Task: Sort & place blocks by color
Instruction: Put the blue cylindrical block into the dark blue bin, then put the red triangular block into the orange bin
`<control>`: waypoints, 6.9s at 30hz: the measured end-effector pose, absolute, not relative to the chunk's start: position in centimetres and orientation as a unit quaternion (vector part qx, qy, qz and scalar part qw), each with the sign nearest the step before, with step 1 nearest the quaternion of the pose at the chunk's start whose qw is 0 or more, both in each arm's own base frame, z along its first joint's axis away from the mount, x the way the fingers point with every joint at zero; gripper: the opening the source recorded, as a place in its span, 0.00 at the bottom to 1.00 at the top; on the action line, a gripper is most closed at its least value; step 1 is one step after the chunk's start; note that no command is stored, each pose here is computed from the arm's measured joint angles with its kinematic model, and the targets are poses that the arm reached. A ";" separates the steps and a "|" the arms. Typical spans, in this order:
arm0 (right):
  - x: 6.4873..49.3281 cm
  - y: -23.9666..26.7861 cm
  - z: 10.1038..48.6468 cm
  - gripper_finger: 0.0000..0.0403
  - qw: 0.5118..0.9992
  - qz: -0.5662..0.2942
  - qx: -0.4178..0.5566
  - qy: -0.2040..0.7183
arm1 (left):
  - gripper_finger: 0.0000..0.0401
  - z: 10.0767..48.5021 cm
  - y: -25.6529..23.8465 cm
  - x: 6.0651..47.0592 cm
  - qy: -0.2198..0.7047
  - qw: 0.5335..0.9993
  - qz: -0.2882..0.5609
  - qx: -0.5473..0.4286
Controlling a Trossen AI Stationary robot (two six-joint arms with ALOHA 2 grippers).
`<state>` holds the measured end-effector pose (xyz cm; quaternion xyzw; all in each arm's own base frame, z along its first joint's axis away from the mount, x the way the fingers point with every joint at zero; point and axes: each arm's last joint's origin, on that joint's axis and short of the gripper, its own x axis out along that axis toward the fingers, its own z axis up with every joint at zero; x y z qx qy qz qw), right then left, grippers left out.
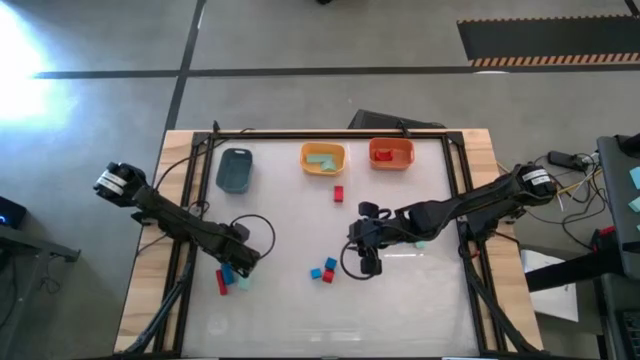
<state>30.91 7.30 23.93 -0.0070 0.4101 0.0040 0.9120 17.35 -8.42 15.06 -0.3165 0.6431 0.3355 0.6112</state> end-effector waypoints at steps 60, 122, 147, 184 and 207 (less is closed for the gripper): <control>31.6 7.2 24.1 0.31 0.918 0.061 -0.168 0.355 | 0.28 16.6 -13.1 17.6 0.601 0.593 0.406 -0.350; 25.3 1.0 28.0 0.15 0.956 0.007 -0.208 0.208 | 0.50 20.1 14.7 18.7 0.538 0.647 0.520 -0.149; 28.2 -3.7 26.4 0.33 0.968 -0.036 -0.047 0.245 | 0.50 25.1 -2.3 23.0 0.422 0.878 0.191 -0.124; 37.7 -6.2 21.1 0.51 0.765 -0.378 0.277 0.442 | 0.50 25.9 -1.2 20.9 0.430 0.882 0.180 0.064; 40.2 -6.6 13.7 0.62 0.713 -0.459 0.306 0.433 | 0.50 25.7 -1.2 20.5 0.448 0.872 0.184 0.063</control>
